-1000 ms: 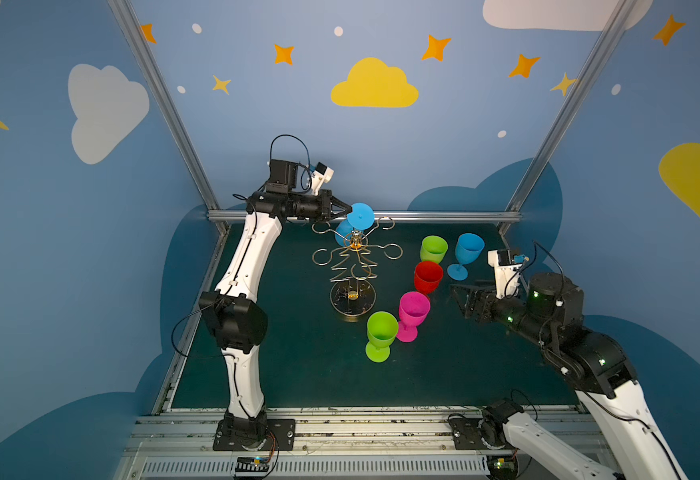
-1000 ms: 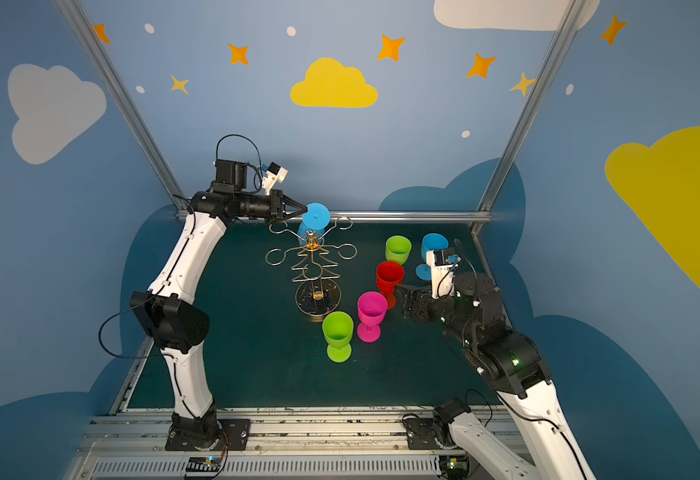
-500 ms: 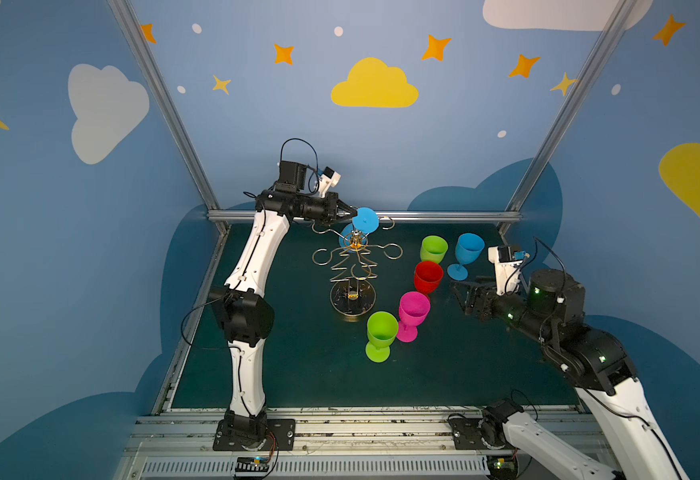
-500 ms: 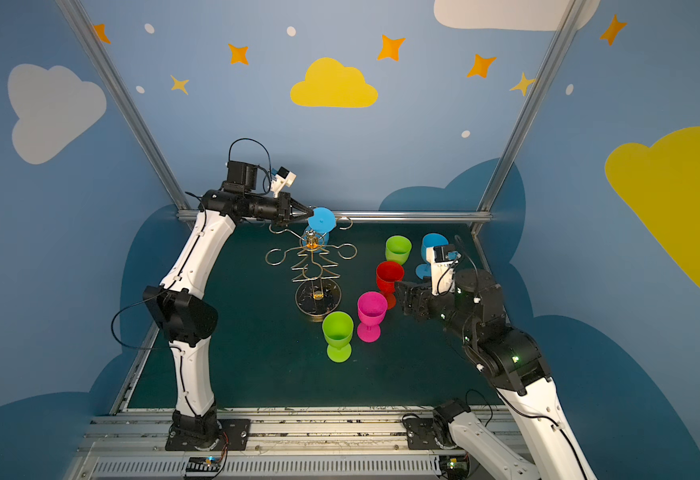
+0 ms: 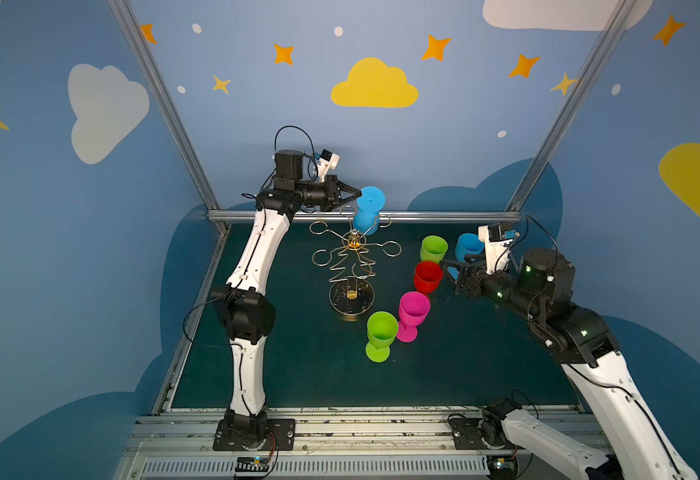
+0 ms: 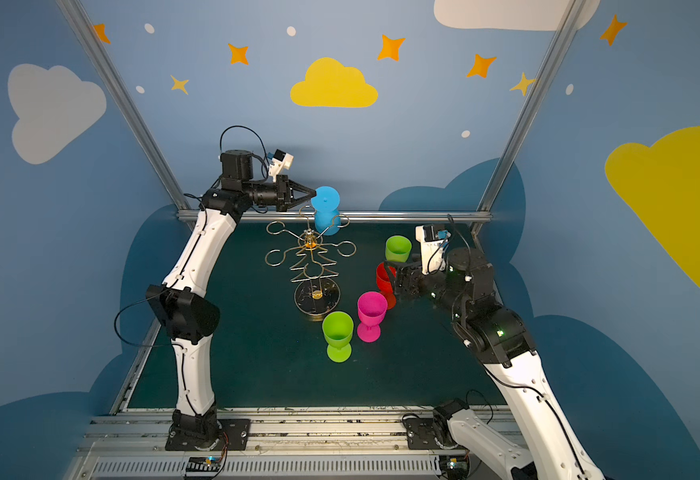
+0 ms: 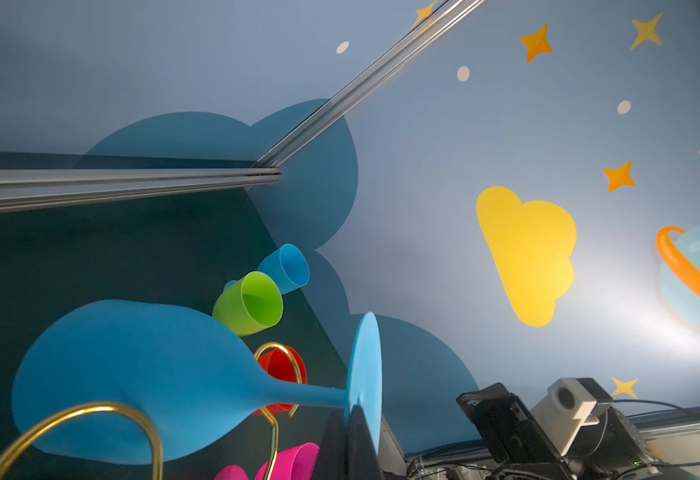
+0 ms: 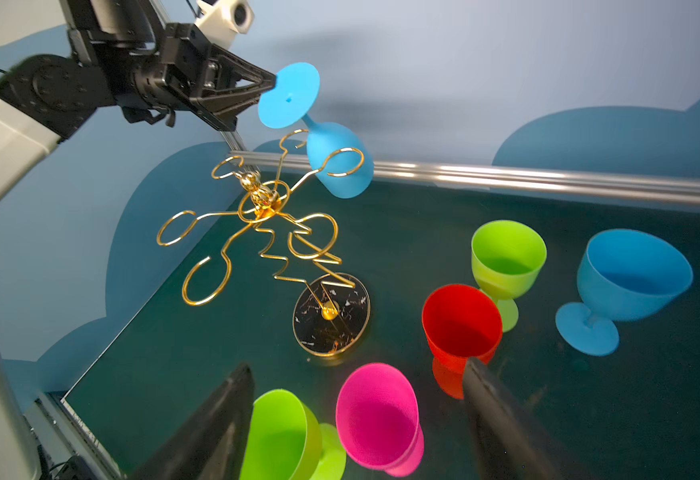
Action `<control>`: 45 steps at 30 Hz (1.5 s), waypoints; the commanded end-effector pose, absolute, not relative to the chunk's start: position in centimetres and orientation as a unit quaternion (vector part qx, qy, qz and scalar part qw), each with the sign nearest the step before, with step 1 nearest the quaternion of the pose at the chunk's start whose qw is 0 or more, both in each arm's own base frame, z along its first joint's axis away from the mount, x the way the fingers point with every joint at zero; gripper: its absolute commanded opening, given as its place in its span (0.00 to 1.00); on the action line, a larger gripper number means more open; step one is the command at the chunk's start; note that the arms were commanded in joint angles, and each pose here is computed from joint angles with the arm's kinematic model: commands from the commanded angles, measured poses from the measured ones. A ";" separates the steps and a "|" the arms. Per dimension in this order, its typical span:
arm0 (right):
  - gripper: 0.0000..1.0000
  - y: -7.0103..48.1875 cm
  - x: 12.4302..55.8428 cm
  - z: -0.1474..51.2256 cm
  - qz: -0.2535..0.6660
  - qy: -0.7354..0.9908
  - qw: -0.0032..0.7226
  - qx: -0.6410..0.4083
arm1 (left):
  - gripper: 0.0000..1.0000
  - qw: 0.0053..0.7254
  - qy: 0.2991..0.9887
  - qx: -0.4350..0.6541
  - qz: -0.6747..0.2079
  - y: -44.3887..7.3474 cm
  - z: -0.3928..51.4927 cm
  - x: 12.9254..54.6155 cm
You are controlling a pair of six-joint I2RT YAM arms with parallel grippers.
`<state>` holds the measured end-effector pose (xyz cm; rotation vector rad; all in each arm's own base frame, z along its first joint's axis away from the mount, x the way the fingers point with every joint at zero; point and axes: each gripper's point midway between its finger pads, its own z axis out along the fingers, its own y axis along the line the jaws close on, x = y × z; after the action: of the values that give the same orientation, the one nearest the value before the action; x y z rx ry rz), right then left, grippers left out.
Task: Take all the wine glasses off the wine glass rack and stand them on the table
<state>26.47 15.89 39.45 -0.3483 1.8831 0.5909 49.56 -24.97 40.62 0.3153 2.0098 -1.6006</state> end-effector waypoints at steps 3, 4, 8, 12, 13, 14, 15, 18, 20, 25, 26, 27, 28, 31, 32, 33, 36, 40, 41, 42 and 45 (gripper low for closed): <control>0.78 18.1 28.1 44.8 0.269 0.716 0.611 -0.203 | 0.03 0.311 0.694 0.150 -0.632 -24.5 46.1 48.9; 0.78 18.5 28.6 45.2 0.270 0.711 0.614 -0.208 | 0.03 0.317 0.689 0.150 -0.634 -24.2 46.7 48.8; 0.78 19.8 29.8 46.3 0.280 0.690 0.627 -0.229 | 0.03 0.329 0.676 0.149 -0.642 -23.5 48.2 48.8; 0.79 20.8 30.9 47.1 0.280 0.668 0.644 -0.248 | 0.03 0.329 0.662 0.155 -0.656 -23.4 49.6 48.1; 0.79 21.1 31.0 47.3 0.280 0.660 0.647 -0.258 | 0.03 0.329 0.655 0.160 -0.661 -23.5 50.2 47.8; 0.79 21.5 31.2 47.5 0.282 0.653 0.651 -0.265 | 0.03 0.328 0.650 0.162 -0.666 -23.5 50.7 47.5; 0.79 21.8 31.2 47.8 0.284 0.644 0.656 -0.274 | 0.03 0.330 0.645 0.165 -0.669 -23.5 51.3 47.2; 0.80 22.6 31.8 48.2 0.284 0.620 0.670 -0.293 | 0.03 0.332 0.630 0.176 -0.679 -23.4 52.8 46.1; 0.81 23.3 32.2 48.3 0.283 0.606 0.675 -0.310 | 0.03 0.331 0.625 0.182 -0.684 -23.4 53.6 45.3; 0.85 24.5 33.5 48.4 0.272 0.576 0.692 -0.341 | 0.03 0.326 0.617 0.190 -0.691 -23.7 54.5 43.4; 0.86 24.8 33.7 48.4 0.267 0.570 0.693 -0.350 | 0.03 0.325 0.616 0.191 -0.692 -23.7 54.7 43.0; 0.87 25.1 34.1 48.2 0.264 0.570 0.692 -0.356 | 0.03 0.325 0.615 0.192 -0.692 -23.8 54.7 42.7; 0.87 25.3 34.5 48.1 0.260 0.569 0.692 -0.360 | 0.03 0.325 0.615 0.192 -0.693 -23.8 54.7 42.3; 0.89 25.8 35.5 48.1 0.250 0.557 0.700 -0.370 | 0.03 0.325 0.614 0.193 -0.693 -23.8 54.7 41.4; 0.89 26.1 35.7 48.1 0.249 0.554 0.700 -0.376 | 0.03 0.324 0.614 0.192 -0.693 -23.8 54.6 41.2; 0.89 26.3 35.8 48.0 0.250 0.553 0.698 -0.379 | 0.03 0.325 0.614 0.193 -0.693 -23.8 54.6 41.0; 0.89 26.9 36.4 48.1 0.251 0.546 0.699 -0.386 | 0.03 0.325 0.614 0.192 -0.693 -23.8 54.6 40.4; 0.89 27.8 37.5 48.0 0.252 0.543 0.697 -0.395 | 0.03 0.318 0.614 0.193 -0.696 -24.0 54.3 39.7; 0.89 28.1 37.6 47.9 0.253 0.538 0.697 -0.401 | 0.03 0.317 0.614 0.192 -0.697 -24.0 54.2 39.6; 0.89 28.3 37.7 47.9 0.252 0.537 0.697 -0.402 | 0.03 0.315 0.614 0.191 -0.698 -24.0 54.0 39.5; 0.89 29.5 38.2 47.5 0.253 0.538 0.691 -0.411 | 0.03 0.316 0.611 0.190 -0.700 -24.1 54.1 39.1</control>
<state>38.51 28.53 46.30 -0.8879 1.2617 0.5687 40.91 -24.17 52.32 0.4365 1.6752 -1.8618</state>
